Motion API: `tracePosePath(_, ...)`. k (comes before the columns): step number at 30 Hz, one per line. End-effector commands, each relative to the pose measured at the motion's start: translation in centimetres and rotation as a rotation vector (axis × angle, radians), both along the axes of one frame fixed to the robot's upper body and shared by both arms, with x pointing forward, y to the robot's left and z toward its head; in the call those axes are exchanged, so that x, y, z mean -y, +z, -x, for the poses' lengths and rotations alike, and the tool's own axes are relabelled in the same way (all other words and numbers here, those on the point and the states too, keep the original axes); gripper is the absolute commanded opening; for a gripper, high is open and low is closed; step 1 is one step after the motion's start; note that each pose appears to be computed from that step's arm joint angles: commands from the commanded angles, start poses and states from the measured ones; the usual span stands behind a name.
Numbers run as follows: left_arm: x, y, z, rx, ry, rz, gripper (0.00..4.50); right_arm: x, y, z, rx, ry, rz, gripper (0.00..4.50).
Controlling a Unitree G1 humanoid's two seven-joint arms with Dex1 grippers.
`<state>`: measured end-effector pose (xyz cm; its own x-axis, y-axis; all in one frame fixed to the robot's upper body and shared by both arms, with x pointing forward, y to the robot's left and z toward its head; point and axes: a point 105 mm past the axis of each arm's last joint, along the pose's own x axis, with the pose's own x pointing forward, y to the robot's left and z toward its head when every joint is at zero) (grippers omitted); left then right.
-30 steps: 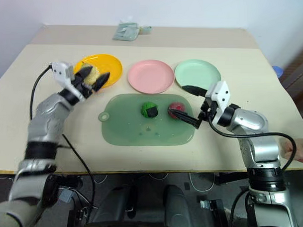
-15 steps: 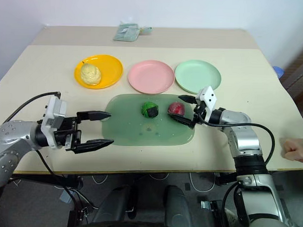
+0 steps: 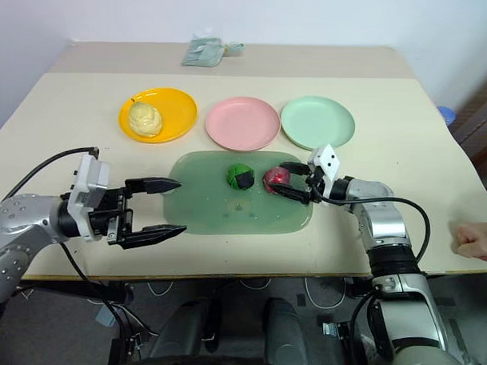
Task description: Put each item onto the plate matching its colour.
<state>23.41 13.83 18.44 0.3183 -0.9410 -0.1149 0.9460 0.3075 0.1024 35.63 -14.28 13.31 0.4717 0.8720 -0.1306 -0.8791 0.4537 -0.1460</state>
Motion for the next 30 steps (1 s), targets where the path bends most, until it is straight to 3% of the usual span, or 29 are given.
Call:
tracePosePath(1, -0.2, 1.1, -0.1, 0.061, 0.022, 0.001, 4.5, -0.4, 0.9, -0.3, 0.051, 0.019, 0.006, 3.24)
tracePosePath(9, -0.2, 0.9, 0.3, 0.06, 0.055, 0.01, 4.5, -1.0, 1.5, -0.5, 0.039, 0.063, -0.005, 3.24)
tracePosePath(23, -0.2, 0.9, 0.6, 0.064, 0.09, 0.009, 4.5, -0.7, -1.5, 0.4, -0.064, 0.107, 0.067, 3.24)
tracePosePath(27, -0.2, 0.7, 0.7, 0.061, 0.096, 0.011, 4.5, -0.6, -1.6, 0.1, -0.057, 0.098, 0.078, 2.1)
tracePosePath(30, -0.2, 0.7, 0.8, 0.061, 0.107, 0.018, 4.5, -1.0, -0.4, -0.1, -0.017, 0.104, 0.056, 1.96)
